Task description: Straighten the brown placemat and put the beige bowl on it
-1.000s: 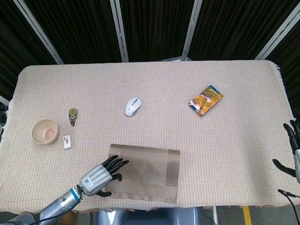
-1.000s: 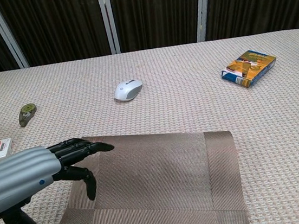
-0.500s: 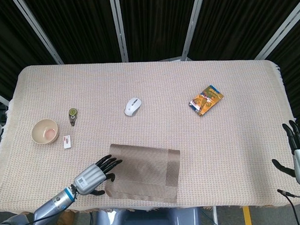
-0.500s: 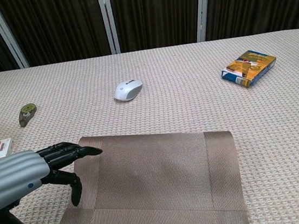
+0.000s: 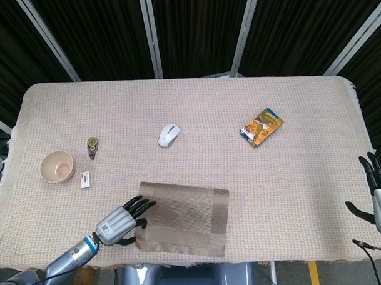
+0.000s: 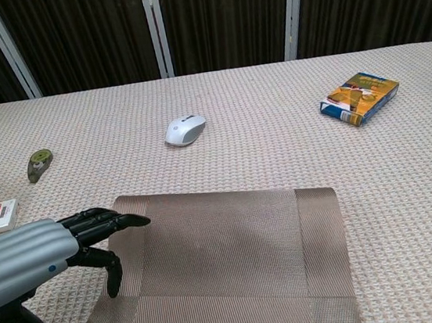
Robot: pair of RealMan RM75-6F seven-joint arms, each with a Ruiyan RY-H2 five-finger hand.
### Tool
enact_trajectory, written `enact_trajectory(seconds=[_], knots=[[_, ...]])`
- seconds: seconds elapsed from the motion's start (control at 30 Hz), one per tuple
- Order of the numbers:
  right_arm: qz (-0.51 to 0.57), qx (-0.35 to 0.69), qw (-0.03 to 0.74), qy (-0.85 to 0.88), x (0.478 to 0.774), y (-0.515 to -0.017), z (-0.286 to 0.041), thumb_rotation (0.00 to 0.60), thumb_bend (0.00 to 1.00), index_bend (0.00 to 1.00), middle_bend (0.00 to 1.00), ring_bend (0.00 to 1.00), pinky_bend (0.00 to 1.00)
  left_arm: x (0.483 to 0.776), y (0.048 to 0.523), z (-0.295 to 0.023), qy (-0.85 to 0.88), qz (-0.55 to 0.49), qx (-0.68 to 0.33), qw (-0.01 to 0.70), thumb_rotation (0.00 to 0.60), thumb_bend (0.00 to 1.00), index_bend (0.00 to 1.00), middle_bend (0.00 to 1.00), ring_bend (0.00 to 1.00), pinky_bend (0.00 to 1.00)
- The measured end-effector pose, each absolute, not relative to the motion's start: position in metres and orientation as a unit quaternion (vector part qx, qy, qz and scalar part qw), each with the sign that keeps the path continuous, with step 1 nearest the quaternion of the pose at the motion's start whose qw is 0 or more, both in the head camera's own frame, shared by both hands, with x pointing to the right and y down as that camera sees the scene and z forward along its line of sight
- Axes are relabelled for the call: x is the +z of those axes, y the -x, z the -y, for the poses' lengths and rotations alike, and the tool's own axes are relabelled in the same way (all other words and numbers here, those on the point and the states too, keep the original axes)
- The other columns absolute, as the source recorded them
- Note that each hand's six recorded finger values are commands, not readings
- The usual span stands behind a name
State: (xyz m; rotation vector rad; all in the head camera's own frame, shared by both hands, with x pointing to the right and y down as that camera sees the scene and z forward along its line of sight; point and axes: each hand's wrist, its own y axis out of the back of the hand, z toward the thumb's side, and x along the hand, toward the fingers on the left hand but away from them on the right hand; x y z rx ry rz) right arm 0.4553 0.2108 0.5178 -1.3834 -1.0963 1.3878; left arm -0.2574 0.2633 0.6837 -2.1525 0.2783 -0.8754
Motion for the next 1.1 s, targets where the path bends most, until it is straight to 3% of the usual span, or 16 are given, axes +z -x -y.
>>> enact_trajectory(seconds=[0.37,1.1], knots=[[0.440,0.557,0.432,0.556,0.518,-0.456,-0.211,0.600,0.00,0.00,0.00,0.00,0.00,0.691,0.253,-0.269,0.850,-0.102,-0.347,0.383,0.600,0.36,0.47,0.00,0.00,0.00],[0.439,0.558,0.430,0.557,0.519,-0.456,-0.211,0.600,0.00,0.00,0.00,0.00,0.00,0.704,0.260,-0.266,0.846,-0.108,-0.366,0.372,0.600,0.44,0.49,0.00,0.00,0.00]])
